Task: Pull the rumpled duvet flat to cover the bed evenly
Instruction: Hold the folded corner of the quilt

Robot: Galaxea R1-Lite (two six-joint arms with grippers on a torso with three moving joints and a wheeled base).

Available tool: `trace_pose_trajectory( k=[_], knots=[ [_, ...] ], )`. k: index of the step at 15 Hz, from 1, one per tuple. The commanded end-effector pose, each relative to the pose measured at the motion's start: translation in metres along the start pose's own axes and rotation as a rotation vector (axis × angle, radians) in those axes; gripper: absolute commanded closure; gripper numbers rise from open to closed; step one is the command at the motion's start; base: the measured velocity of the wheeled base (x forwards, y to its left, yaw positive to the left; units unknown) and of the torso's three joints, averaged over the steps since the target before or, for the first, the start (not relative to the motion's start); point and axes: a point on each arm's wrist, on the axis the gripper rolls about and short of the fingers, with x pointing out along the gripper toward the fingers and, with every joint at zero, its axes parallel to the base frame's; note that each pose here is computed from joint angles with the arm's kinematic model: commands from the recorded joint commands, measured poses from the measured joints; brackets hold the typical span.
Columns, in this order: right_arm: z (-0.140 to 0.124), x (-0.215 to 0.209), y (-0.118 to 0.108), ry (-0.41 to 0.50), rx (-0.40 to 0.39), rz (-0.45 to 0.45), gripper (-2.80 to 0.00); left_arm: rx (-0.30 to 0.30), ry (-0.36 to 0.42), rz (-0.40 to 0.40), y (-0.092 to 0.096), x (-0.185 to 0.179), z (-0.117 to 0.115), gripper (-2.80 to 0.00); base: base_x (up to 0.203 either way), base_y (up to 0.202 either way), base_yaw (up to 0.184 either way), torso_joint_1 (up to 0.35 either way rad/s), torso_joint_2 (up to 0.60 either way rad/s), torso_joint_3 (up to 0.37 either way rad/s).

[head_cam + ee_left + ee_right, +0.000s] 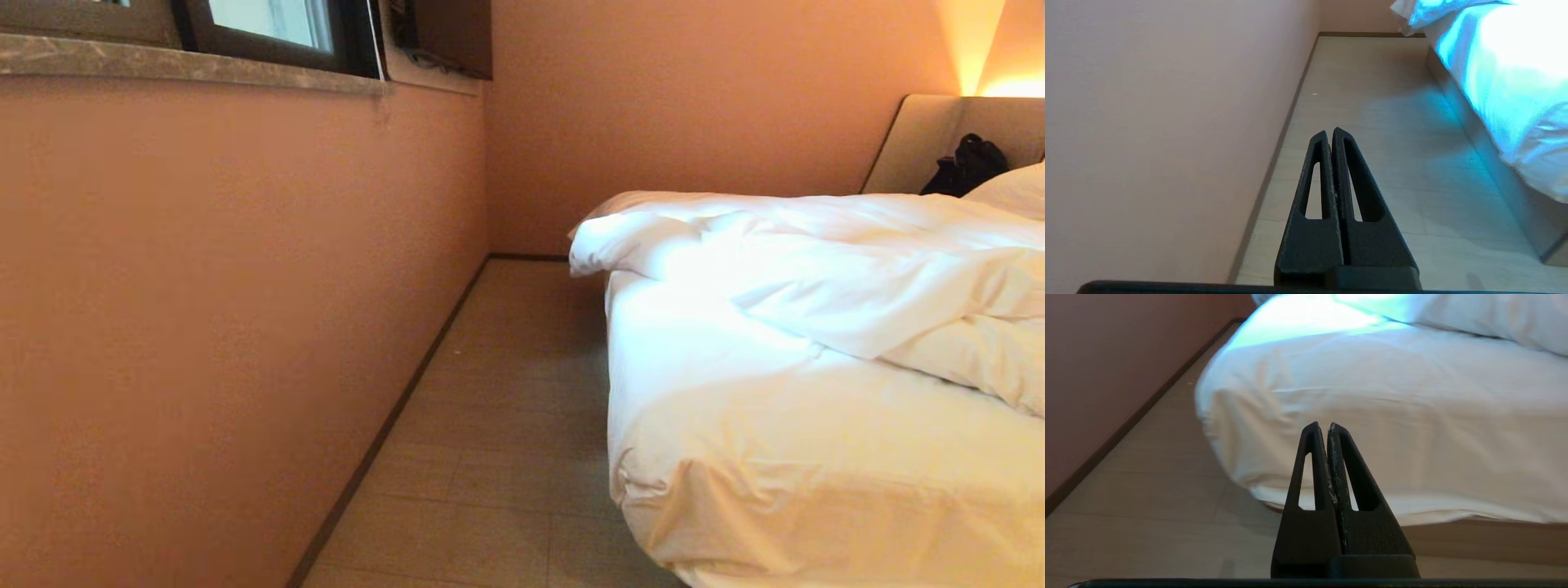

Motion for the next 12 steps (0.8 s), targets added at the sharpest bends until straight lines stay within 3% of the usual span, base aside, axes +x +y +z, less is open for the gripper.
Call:
trace_pose_trajectory(
  k=[1, 12],
  knots=[
    [0.0000, 0.0000, 0.0000, 0.000, -0.002, 0.002, 0.00, 0.000, 0.002, 0.000, 0.0000, 0.0001, -0.0002, 0.00, 0.000, -0.202, -0.001, -0.002, 0.01, 0.002],
    [0.0000, 0.0000, 0.0000, 0.000, -0.003, 0.002, 0.00, 0.000, 0.002, 0.000, 0.0000, 0.0001, -0.0003, 0.00, 0.000, -0.193, 0.001, 0.003, 0.00, 0.002]
  ],
)
